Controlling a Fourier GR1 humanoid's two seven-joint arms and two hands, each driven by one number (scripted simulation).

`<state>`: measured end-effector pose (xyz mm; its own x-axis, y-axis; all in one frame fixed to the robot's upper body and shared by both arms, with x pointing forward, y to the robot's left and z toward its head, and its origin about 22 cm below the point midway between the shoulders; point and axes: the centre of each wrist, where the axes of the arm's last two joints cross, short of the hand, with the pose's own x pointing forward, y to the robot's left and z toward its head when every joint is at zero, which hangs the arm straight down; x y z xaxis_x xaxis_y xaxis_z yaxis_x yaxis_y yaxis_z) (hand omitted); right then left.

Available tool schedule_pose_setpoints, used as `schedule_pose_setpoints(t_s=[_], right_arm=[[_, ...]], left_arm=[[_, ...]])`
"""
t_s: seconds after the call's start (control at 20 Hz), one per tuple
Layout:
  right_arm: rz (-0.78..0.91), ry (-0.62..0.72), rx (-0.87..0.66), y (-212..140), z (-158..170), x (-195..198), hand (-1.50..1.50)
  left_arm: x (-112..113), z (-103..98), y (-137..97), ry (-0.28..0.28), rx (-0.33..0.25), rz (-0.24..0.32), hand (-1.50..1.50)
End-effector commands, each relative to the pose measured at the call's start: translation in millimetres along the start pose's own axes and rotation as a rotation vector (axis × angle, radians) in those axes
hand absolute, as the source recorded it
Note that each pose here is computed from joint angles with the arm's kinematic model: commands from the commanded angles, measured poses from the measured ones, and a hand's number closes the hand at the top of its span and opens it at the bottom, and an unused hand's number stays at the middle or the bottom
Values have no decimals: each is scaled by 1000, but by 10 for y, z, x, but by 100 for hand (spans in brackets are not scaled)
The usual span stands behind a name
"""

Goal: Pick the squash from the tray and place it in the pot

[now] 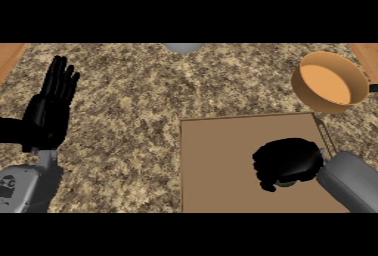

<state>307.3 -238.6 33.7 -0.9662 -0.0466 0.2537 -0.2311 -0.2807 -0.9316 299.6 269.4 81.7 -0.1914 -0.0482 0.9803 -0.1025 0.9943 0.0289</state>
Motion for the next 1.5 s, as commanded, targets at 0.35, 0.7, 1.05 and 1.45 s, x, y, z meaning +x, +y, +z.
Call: schedule_pose_setpoints(t_s=[0.35,0.7,1.05,1.45], right_arm=[[78,-47,-216,156,277,166,150],[-155,705,-420,-113,-299,-139,150],[-101,1140,-739,-857,-736,-176,150],[82,1514,-1093,-1927,-868,149,150]], left_arm=[[-114,33,-12,-3,5,5,0],[-15,-35,36,17,20,-10,0],[-93,46,108,38,29,-19,0],[-81,12,-20,14,32,-3,0]])
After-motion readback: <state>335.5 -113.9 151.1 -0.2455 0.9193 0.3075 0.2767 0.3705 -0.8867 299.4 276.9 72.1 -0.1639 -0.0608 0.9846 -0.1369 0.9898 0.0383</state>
